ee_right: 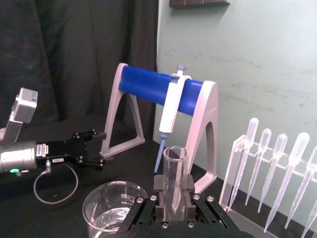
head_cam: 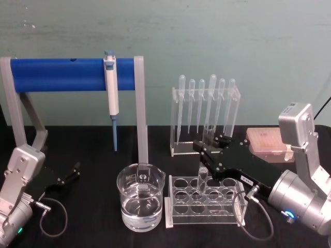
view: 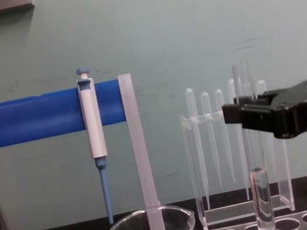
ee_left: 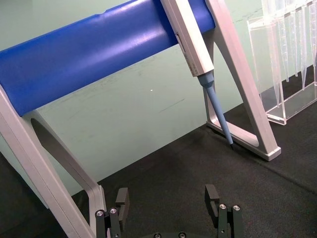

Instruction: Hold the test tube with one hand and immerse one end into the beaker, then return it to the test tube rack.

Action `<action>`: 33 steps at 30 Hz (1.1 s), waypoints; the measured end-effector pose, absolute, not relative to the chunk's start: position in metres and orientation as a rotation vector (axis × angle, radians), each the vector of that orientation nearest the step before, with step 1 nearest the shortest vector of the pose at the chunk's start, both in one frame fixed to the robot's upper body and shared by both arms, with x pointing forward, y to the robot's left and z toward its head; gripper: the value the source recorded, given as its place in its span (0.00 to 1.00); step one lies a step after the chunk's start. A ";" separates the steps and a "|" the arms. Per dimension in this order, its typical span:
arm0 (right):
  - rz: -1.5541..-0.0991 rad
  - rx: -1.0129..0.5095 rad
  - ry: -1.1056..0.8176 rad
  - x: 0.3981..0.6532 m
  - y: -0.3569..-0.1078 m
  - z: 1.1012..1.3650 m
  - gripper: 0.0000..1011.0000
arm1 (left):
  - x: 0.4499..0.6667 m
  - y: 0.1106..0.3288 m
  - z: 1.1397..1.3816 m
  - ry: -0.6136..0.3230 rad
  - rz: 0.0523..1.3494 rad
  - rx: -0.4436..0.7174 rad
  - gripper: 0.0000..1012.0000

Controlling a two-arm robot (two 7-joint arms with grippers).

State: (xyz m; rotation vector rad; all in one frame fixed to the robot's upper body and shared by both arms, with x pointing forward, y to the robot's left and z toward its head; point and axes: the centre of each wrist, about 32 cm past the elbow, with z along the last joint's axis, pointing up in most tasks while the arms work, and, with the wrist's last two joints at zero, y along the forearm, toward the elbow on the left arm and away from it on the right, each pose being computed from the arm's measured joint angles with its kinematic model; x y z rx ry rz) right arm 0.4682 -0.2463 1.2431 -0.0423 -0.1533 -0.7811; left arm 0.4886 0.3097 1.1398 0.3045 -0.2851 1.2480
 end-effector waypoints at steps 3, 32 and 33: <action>-0.785 -0.051 -0.144 0.468 -0.246 1.241 0.22 | 0.489 0.310 1.140 -0.285 1.248 0.305 0.99; -0.801 -0.058 -0.113 0.475 -0.243 1.210 0.22 | 0.489 0.310 1.140 -0.285 1.248 0.304 0.99; -0.802 -0.057 -0.113 0.475 -0.243 1.209 0.22 | 0.489 0.310 1.140 -0.285 1.248 0.304 0.99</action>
